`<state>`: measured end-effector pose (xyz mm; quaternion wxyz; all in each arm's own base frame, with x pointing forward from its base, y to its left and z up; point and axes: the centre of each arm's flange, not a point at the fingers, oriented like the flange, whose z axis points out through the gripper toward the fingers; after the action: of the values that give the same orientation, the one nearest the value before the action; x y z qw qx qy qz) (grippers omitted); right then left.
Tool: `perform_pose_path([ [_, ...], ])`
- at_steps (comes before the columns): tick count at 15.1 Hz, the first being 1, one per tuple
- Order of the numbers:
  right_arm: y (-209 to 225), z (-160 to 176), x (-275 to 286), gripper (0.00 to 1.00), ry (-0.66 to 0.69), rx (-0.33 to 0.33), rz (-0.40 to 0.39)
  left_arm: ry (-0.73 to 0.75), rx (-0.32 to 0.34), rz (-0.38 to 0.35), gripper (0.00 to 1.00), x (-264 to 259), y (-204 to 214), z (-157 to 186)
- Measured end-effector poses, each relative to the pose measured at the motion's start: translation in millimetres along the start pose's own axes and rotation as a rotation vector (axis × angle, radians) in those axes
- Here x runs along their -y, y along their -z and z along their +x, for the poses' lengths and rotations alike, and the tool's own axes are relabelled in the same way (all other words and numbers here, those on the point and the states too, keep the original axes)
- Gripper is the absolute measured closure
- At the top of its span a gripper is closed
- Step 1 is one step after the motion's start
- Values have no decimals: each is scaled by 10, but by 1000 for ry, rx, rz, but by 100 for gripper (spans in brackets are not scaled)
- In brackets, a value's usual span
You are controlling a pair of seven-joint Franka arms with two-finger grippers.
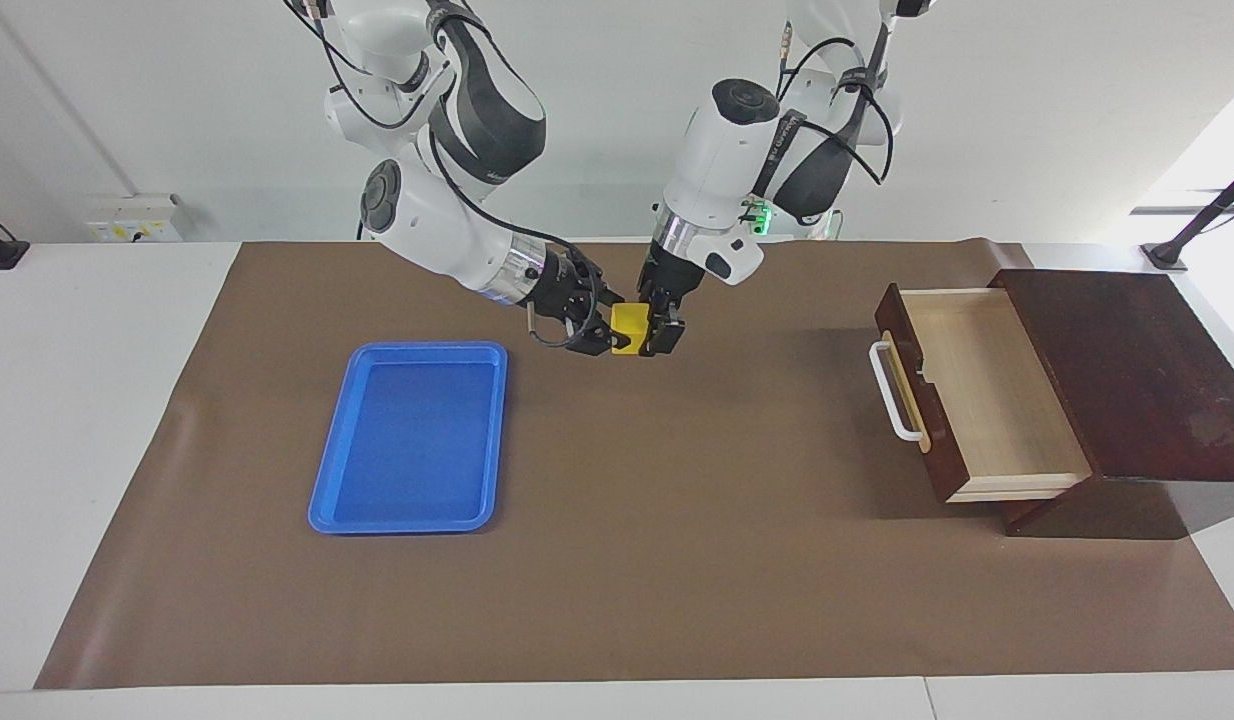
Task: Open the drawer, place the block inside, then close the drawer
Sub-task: 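Grasp the block with the left gripper while the right gripper releases it, then lower the block into the drawer with the left gripper while the right gripper withdraws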
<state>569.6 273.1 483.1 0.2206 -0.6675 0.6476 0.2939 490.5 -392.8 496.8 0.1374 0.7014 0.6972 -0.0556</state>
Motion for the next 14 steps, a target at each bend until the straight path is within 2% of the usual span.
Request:
perform_pose_path([
  [2, 6, 0, 3, 0, -2, 0, 1, 4, -4, 0, 44, -37, 13, 52],
  [5, 23, 0, 9, 0, -2, 1, 3, -20, -40, 22, 44, -270, 168, 443],
  [7, 89, 29, 32, 0, -6, 1, 4, -39, -72, 43, 44, -555, 471, 1006],
  [9, 269, 128, 75, 0, 15, -25, -7, -56, -100, 61, 44, -810, 788, 1764],
  [12, 642, 340, 94, 0, 180, -100, -60, -57, -120, 55, 44, -1061, 1083, 2894],
  [14, 883, 494, 65, 0, 322, -141, -96, -49, -128, 49, 44, -1106, 1193, 3480],
])
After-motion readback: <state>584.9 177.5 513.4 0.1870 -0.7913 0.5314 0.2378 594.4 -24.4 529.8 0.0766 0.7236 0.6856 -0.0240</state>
